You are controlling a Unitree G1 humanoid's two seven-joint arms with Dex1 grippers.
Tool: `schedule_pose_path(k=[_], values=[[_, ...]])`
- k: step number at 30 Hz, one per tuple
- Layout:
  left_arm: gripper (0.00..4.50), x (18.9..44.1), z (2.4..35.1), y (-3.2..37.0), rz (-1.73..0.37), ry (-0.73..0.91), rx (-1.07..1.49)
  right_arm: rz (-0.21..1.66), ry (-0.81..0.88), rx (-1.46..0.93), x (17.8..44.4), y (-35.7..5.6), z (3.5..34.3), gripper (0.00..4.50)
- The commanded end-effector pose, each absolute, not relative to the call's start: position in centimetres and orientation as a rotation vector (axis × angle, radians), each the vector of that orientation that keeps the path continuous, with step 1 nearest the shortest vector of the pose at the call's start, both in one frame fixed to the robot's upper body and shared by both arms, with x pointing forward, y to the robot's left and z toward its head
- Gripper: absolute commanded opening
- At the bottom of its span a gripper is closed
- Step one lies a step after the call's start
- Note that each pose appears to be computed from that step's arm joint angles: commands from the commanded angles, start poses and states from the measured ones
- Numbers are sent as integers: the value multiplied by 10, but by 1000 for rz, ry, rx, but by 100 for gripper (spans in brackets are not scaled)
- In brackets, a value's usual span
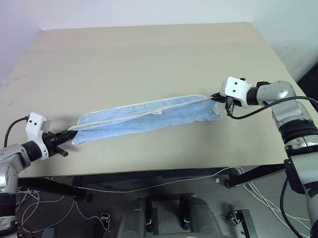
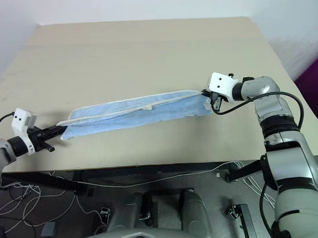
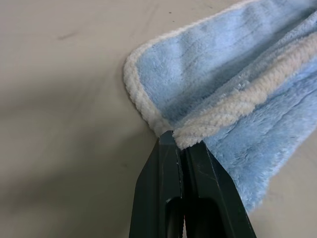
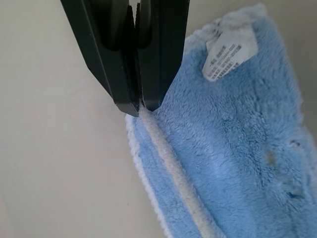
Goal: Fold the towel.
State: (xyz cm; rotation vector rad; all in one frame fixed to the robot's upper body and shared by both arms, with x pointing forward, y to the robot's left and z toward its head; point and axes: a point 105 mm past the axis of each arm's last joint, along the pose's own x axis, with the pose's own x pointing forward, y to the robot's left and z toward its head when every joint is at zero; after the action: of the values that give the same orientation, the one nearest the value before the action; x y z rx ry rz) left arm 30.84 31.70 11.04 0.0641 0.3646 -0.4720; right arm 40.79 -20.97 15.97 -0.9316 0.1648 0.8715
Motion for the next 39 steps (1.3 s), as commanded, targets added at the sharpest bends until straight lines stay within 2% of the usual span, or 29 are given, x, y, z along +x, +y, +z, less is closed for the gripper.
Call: schedule_pose_path(k=[1, 4, 6, 8, 14, 18, 28, 33, 39], values=[[0, 314, 119, 322, -439, 317, 71, 833, 119, -934, 413, -212, 175, 23], [0, 318, 124, 321, -431, 284, 55, 824, 120, -906, 414, -214, 176, 96], [45, 320, 129, 318, -439, 256, 25, 811, 111, -904, 414, -216, 179, 165], [101, 321, 133, 316, -447, 237, 5, 791, 99, -900, 414, -220, 182, 241], [310, 322, 131, 326, -370, 232, 5, 673, 37, -889, 418, -232, 198, 448], [443, 329, 123, 344, -239, 247, 5, 584, 2, -881, 425, -236, 202, 450], [443, 338, 115, 370, -35, 230, -80, 572, -17, -836, 430, -221, 189, 450], [443, 337, 104, 368, -5, 254, -82, 551, -39, -831, 431, -219, 188, 450], [443, 335, 136, 366, -53, 112, -108, 500, -128, -800, 422, -230, 214, 450]])
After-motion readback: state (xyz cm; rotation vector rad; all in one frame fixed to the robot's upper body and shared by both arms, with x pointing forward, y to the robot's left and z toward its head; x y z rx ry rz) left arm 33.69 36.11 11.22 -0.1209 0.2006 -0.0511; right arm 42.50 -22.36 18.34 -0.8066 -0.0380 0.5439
